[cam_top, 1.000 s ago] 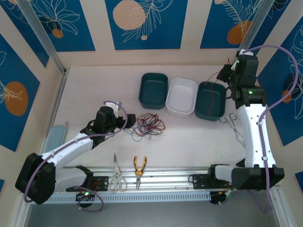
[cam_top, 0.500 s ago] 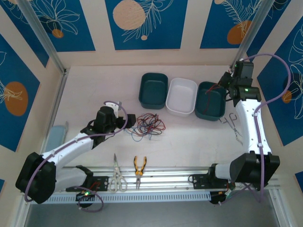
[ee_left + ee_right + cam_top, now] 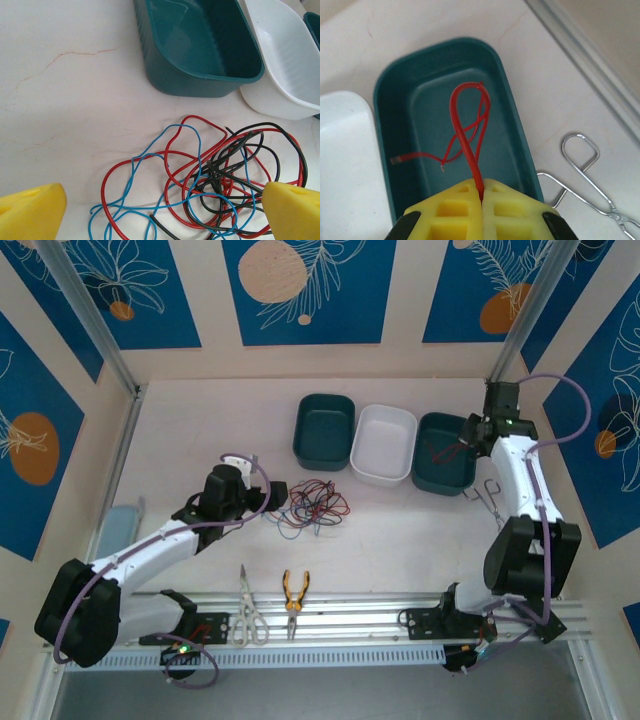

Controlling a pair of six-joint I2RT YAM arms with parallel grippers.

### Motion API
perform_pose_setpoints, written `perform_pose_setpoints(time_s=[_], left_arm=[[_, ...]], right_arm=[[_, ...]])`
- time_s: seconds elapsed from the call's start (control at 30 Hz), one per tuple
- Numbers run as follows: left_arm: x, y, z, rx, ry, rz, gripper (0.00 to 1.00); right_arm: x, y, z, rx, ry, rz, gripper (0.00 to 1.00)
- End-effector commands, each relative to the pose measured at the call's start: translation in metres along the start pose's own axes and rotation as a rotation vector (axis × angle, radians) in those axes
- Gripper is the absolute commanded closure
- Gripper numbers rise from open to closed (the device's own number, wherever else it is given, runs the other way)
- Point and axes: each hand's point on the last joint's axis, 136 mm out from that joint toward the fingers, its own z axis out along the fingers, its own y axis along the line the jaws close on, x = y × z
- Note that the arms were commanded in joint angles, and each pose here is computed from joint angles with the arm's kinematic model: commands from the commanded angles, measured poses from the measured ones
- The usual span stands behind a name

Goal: Untangle the cables

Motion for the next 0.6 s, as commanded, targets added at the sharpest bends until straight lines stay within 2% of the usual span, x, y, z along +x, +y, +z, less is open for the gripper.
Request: perform_pose_setpoints(time_s=[0.0, 0.57], left_arm=[[-0.009, -0.003, 0.002, 0.001, -0.025, -0.004, 0.00], [-0.005, -0.004, 0.007, 0.011, -0.013, -0.004, 0.00]], right_arm=[[0.015, 0.008, 0.018, -0.020, 0.071, -0.019, 1.00], [0.073, 0.005, 0.092, 0.059, 0.350, -0.066, 1.00]])
